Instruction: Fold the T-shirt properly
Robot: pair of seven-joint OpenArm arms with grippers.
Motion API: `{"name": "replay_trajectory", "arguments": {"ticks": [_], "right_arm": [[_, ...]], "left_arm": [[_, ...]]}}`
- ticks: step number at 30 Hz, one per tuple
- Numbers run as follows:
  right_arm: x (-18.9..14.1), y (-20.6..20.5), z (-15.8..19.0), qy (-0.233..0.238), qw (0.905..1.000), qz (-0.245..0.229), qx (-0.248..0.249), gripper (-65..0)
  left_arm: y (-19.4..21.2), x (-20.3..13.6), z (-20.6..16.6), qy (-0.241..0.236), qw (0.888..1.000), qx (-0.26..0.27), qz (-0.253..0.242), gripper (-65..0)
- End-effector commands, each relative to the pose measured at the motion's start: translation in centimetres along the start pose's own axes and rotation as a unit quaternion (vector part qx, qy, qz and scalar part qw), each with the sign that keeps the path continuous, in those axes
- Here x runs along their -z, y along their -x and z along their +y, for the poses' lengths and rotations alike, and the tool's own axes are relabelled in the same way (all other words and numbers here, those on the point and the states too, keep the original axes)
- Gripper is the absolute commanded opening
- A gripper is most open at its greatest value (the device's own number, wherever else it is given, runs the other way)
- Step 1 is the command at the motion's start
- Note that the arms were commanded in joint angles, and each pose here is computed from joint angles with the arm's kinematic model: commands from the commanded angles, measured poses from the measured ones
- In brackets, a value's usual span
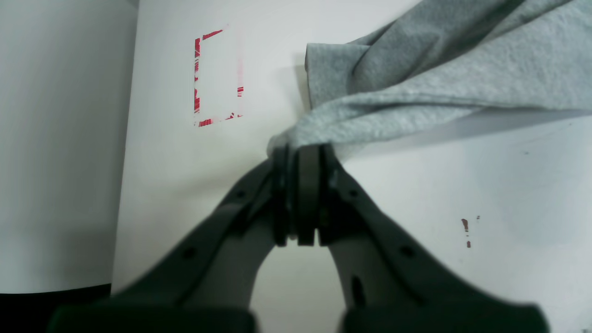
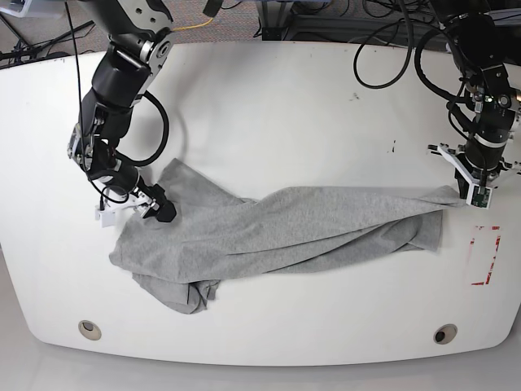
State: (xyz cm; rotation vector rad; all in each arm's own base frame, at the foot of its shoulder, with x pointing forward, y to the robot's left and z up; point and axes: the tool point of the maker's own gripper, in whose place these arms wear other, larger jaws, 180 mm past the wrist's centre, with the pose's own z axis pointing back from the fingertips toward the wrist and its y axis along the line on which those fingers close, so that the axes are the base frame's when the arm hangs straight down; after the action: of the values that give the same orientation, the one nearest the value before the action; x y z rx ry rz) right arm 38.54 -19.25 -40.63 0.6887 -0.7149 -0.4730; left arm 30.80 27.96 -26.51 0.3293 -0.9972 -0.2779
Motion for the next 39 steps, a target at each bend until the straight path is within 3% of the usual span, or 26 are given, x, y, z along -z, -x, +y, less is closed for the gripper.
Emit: {"name": "replay_trajectory", "arguments": {"ticks": [1,7,11,20,25,29,34,39], "right_arm": [[-0.2,-2.7,1.0,-0.004,0.9995,-0.032,-0.008,-26.3],[-0.1,-3.3,0.7,0.008,0.9989,-0.044,0.013,-44.7],[-0.1,-3.3,0.7,0.009,0.9989,-0.043,0.014,-64.5],[-0.7,-3.5,0.5,0.013,0.9987,-0.049,0.006,-65.0],[-3.0,-6.3,2.2,0.014,0.9943,-0.095,-0.046,-65.0],[-4.5,-8.5,2.6,0.029,0.9891,-0.102,-0.103,-65.0],[-6.6,-11.8,4.6,0.035,0.9749,-0.133,-0.175,-65.0],[-8.0,-14.4,8.1,0.035,0.9494,-0.149,-0.274,-65.0]], "left_arm": [[-1.5,-0.3,0.7,-0.01,1.0,0.004,-0.025,-65.0],[-1.5,-0.3,0.8,-0.01,1.0,0.004,-0.026,-65.0],[-1.5,-0.3,0.8,-0.01,1.0,0.004,-0.026,-65.0],[-2.4,0.0,0.1,-0.001,0.999,0.007,-0.035,-65.0],[-4.8,0.5,-0.5,0.006,0.998,0.01,-0.063,-65.0],[-7.3,1.0,-1.8,0.019,0.995,0.003,-0.093,-65.0],[-10.5,1.1,-1.7,0.014,0.991,-0.018,-0.132,-65.0],[-13.6,1.2,-2.8,0.028,0.986,-0.005,-0.164,-65.0]]}}
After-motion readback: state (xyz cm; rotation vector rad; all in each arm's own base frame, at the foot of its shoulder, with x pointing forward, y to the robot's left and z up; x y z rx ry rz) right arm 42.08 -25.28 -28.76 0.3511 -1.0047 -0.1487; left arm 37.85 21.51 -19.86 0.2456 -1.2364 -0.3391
